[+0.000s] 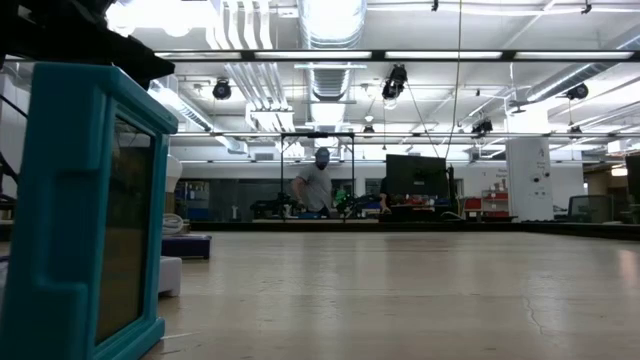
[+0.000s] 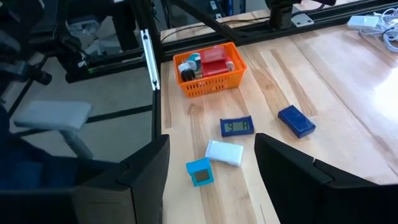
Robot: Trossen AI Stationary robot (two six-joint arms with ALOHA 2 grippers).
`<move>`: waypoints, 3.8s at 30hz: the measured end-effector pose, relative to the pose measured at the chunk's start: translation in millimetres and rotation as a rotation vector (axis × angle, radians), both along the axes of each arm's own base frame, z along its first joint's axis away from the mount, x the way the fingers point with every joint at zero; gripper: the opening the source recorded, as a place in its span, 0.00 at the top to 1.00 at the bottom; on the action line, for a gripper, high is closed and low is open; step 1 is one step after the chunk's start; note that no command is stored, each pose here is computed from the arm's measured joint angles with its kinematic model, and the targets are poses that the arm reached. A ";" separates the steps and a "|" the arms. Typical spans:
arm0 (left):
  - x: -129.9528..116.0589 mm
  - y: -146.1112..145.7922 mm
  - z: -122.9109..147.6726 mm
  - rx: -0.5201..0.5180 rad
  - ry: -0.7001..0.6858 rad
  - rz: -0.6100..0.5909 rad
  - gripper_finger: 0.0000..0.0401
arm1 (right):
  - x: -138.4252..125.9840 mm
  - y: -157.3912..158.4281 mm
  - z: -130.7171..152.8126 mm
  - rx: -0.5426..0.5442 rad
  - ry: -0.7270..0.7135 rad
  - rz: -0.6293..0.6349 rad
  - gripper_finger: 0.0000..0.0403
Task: Pick & Place Office items
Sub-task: Put the light blue digital clock into the black bin
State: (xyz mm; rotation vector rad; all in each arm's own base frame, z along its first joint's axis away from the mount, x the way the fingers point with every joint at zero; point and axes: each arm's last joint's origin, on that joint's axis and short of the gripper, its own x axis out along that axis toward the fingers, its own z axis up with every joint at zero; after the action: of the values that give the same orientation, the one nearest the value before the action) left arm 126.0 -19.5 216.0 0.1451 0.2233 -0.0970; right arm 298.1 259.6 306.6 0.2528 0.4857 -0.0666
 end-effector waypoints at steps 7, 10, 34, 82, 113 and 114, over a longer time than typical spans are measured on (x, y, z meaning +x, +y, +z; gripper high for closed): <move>-0.1 0.0 -0.1 0.000 0.000 0.000 0.38 | 24.9 7.8 -27.1 0.020 -0.019 -0.025 0.42; -0.1 0.0 0.0 0.000 0.000 0.000 0.38 | 30.4 10.7 -36.9 0.033 -0.014 -0.035 0.42; 0.0 0.0 -0.7 0.002 0.006 0.000 0.38 | 73.2 43.8 -124.4 0.263 -0.049 -0.178 0.42; -0.1 0.0 -1.7 0.003 0.016 0.000 0.38 | 106.1 -2.7 -104.6 0.811 0.359 -0.452 0.42; -0.1 0.0 -1.7 0.003 0.016 0.000 0.38 | 35.4 35.0 -184.0 -0.374 0.058 0.140 0.44; -0.1 0.0 -1.7 0.003 0.016 0.001 0.38 | 34.9 34.5 -185.6 -0.362 0.025 0.139 0.44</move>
State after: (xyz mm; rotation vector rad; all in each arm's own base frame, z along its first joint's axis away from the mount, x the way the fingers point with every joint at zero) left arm 125.9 -19.5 214.3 0.1476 0.2391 -0.0972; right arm 333.1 294.1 121.1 -0.1366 0.5055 -0.0208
